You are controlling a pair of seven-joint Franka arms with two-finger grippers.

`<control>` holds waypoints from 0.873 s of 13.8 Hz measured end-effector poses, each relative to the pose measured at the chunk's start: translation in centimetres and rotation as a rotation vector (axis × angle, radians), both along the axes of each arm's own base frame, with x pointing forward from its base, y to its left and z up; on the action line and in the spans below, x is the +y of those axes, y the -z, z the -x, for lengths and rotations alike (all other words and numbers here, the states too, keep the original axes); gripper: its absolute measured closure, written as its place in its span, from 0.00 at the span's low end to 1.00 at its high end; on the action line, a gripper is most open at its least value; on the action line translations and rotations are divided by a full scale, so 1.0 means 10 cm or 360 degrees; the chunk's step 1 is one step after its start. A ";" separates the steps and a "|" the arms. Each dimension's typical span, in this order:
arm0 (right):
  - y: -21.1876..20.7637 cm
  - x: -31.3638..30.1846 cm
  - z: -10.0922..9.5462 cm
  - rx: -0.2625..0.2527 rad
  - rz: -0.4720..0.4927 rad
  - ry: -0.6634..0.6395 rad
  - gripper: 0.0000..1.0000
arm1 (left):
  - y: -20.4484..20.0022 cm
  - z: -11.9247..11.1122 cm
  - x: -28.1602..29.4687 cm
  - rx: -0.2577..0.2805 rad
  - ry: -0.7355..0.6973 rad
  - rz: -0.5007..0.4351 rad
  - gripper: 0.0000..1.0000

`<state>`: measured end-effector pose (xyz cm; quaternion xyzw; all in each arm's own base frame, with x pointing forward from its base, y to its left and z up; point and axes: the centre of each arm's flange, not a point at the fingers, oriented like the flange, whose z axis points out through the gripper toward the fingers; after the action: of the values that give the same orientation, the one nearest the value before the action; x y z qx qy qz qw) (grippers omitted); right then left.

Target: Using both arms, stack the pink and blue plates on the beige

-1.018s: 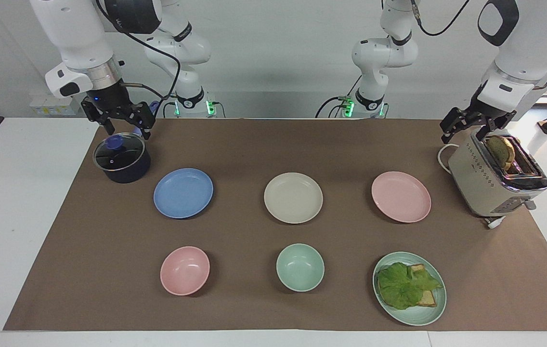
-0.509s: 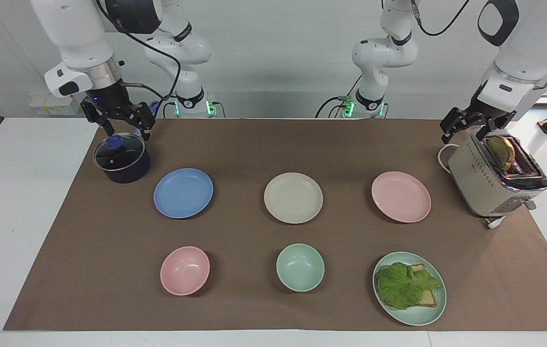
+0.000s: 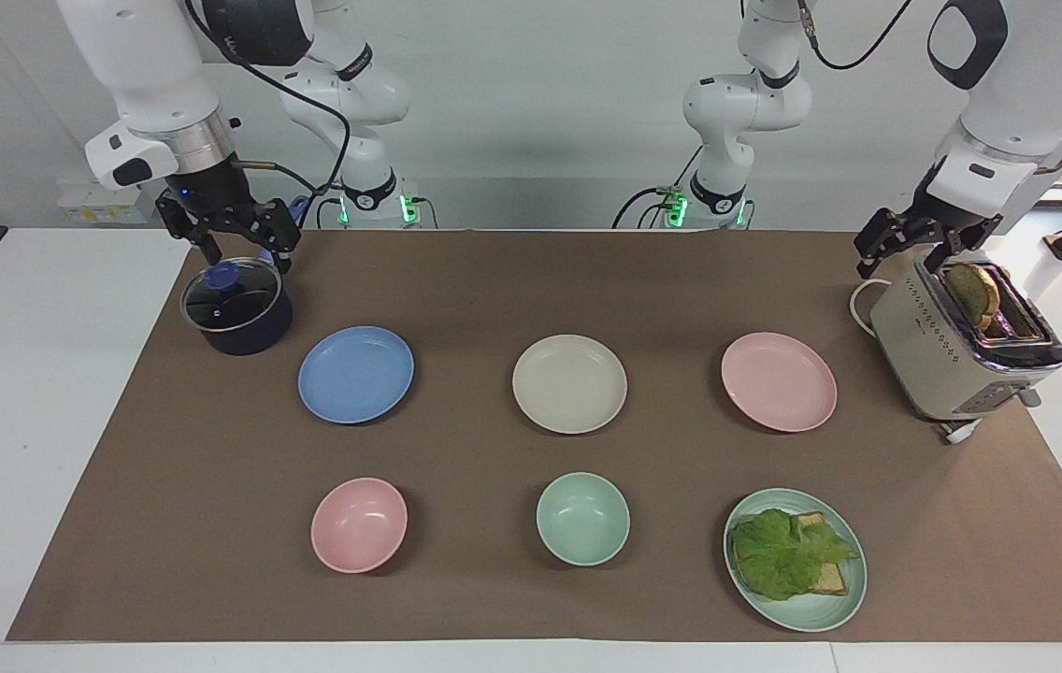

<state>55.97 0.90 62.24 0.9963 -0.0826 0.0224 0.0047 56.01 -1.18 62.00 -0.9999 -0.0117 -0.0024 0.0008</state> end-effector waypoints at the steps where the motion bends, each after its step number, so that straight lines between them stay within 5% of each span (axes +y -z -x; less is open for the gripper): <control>1: 0.00 0.01 0.00 0.0001 0.0000 -0.0006 0.00 | 0.00 0.00 0.00 0.0000 0.0000 0.0000 0.00; 6: 0.00 0.02 0.00 0.0002 0.0002 -0.0071 0.00 | 0.08 0.01 -0.07 0.0031 0.0013 0.0001 0.00; 8: 0.01 0.01 0.00 0.0004 0.0004 -0.0104 0.00 | 0.42 0.03 0.01 0.0121 -0.0011 0.0000 0.00; 12: 0.02 -0.05 0.00 0.0009 0.0004 -0.0115 0.00 | 1.47 0.05 0.36 0.0154 -0.0110 0.0006 0.00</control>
<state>55.97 0.45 62.02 0.9987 -0.0466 0.0197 0.0055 55.51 2.43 47.28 -0.9979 -0.0462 0.0459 -0.0004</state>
